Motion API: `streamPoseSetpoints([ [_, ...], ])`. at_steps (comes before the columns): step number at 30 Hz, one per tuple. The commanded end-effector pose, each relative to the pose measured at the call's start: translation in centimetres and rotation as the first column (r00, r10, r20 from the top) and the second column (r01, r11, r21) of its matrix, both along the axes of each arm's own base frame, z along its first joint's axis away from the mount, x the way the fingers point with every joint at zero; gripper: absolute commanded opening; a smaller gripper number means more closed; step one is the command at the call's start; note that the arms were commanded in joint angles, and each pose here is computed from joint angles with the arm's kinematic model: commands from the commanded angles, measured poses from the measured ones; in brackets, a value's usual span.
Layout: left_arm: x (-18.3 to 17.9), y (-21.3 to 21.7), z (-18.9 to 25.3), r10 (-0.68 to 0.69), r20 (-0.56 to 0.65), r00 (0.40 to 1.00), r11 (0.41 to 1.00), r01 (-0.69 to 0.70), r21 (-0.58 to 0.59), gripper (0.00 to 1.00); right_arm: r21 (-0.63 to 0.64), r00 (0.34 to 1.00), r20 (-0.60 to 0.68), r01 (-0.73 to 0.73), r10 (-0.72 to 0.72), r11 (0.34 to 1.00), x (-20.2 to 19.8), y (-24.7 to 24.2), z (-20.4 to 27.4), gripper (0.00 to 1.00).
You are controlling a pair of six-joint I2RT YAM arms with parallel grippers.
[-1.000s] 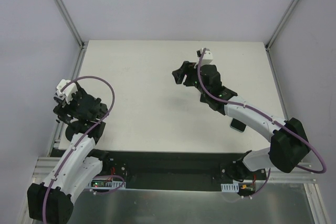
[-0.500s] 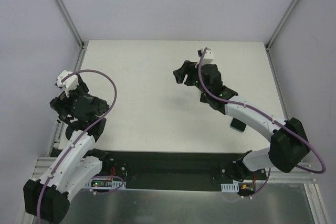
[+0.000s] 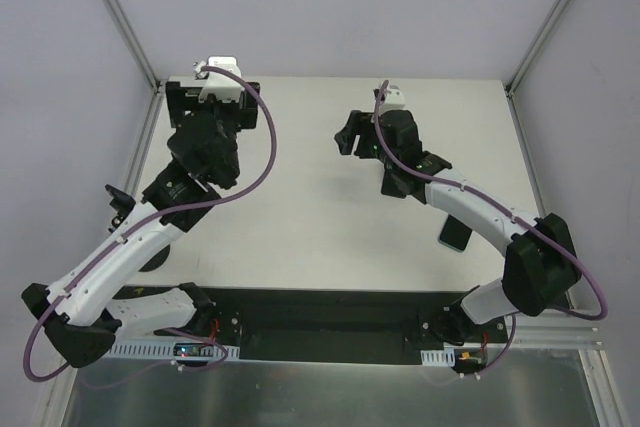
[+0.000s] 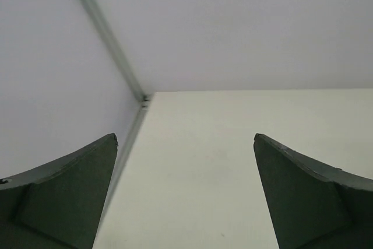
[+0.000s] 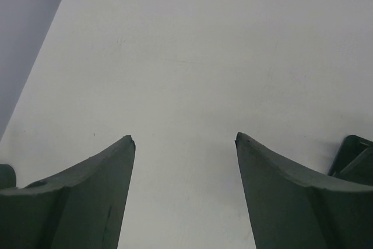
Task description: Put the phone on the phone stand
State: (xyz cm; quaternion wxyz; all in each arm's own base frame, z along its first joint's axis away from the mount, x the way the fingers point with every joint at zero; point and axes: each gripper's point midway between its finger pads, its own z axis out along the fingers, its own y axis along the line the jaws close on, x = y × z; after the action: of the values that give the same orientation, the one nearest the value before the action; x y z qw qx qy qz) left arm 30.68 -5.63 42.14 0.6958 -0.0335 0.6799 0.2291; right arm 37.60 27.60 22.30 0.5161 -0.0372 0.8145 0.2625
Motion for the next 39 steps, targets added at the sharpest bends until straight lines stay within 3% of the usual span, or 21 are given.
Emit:
streamPoseSetpoints([
  [1,-1.5,-12.5,-5.0,-0.695,-0.173,0.697,0.715,0.646,-0.27,0.99,-0.072,0.997,-0.001,0.073,-0.074,0.995,1.5,-2.5,0.5,0.73],
  [3,-1.2,-16.0,-6.2,-0.788,-0.212,0.578,0.615,0.741,-0.268,0.99,-0.152,0.981,-0.05,0.179,-0.189,0.972,1.7,-5.6,-0.9,0.75],
  [4,-1.3,-17.4,-6.1,-0.827,-0.218,0.518,0.561,0.781,-0.275,0.99,-0.189,0.946,-0.042,0.307,-0.32,0.933,2.5,-7.9,-0.8,0.83],
  [5,-2.2,-20.4,-7.7,-0.898,-0.25,0.363,0.43,0.845,-0.317,0.99,-0.258,0.921,-0.075,0.352,-0.382,0.9,2.1,-9.7,-2.0,0.87],
  [8,-3.1,-23.9,-9.6,-0.946,-0.28,0.165,0.265,0.889,-0.373,0.99,-0.306,0.843,-0.128,0.467,-0.522,0.829,2.9,-13.3,-3.9,0.96],
  [10,-3.1,-24.8,-10.5,-0.947,-0.301,0.116,0.23,0.897,-0.377,0.99,-0.301,0.817,-0.18,0.485,-0.548,0.821,3.7,-14.4,-5.6,0.98],
  [13,-2.9,-24.9,-12.8,-0.937,-0.337,0.093,0.232,0.887,-0.399,0.99,-0.361,0.783,-0.192,0.504,-0.592,0.784,4.7,-15.6,-6.9,0.99],
  [14,-3.1,-24.7,-13.1,-0.935,-0.341,0.094,0.233,0.889,-0.395,0.99,-0.39,0.778,-0.191,0.499,-0.598,0.774,4.6,-15.9,-7.4,0.99],
  [18,-2.3,-22.9,-13.5,-0.918,-0.331,0.217,0.338,0.866,-0.369,0.99,-0.409,0.752,-0.205,0.515,-0.626,0.753,5.4,-15.9,-8.5,0.99],
  [19,-1.3,-21.7,-13.9,-0.89,-0.343,0.302,0.418,0.84,-0.346,0.99,-0.416,0.746,-0.224,0.509,-0.627,0.754,5.5,-15.7,-9.3,0.99],
  [21,-0.8,-20.2,-13.0,-0.862,-0.314,0.397,0.491,0.808,-0.325,0.99,-0.425,0.729,-0.247,0.51,-0.638,0.748,5.6,-15.4,-10.1,0.97],
  [22,0.0,-18.8,-13.4,-0.818,-0.322,0.477,0.567,0.766,-0.303,0.99,-0.438,0.719,-0.248,0.515,-0.649,0.737,5.9,-15.4,-10.6,0.94],
  [25,0.5,-17.4,-12.8,-0.776,-0.294,0.559,0.629,0.721,-0.29,0.99,-0.463,0.695,-0.259,0.52,-0.671,0.718,5.6,-15.4,-11.6,0.86],
  [29,0.8,-16.7,-12.7,-0.752,-0.285,0.594,0.659,0.693,-0.292,0.99,-0.467,0.702,-0.206,0.542,-0.682,0.698,5.5,-15.1,-10.8,0.8],
  [32,1.0,-16.3,-12.7,-0.734,-0.28,0.618,0.679,0.674,-0.293,0.98,-0.478,0.728,-0.18,0.524,-0.662,0.705,5.5,-14.5,-10.4,0.65],
  [33,1.0,-16.3,-12.9,-0.734,-0.284,0.617,0.679,0.672,-0.294,0.98,-0.476,0.739,-0.183,0.51,-0.648,0.717,5.4,-14.0,-10.4,0.45],
  [34,1.0,-16.3,-13.0,-0.734,-0.287,0.615,0.679,0.673,-0.294,0.98,-0.463,0.754,-0.199,0.491,-0.626,0.738,5.5,-13.3,-10.5,0.37],
  [39,1.1,-16.1,-13.1,-0.724,-0.29,0.625,0.689,0.662,-0.295,0.97,-0.403,0.895,-0.207,0.291,-0.396,0.868,5.5,-6.5,-9.7,0.17],
])
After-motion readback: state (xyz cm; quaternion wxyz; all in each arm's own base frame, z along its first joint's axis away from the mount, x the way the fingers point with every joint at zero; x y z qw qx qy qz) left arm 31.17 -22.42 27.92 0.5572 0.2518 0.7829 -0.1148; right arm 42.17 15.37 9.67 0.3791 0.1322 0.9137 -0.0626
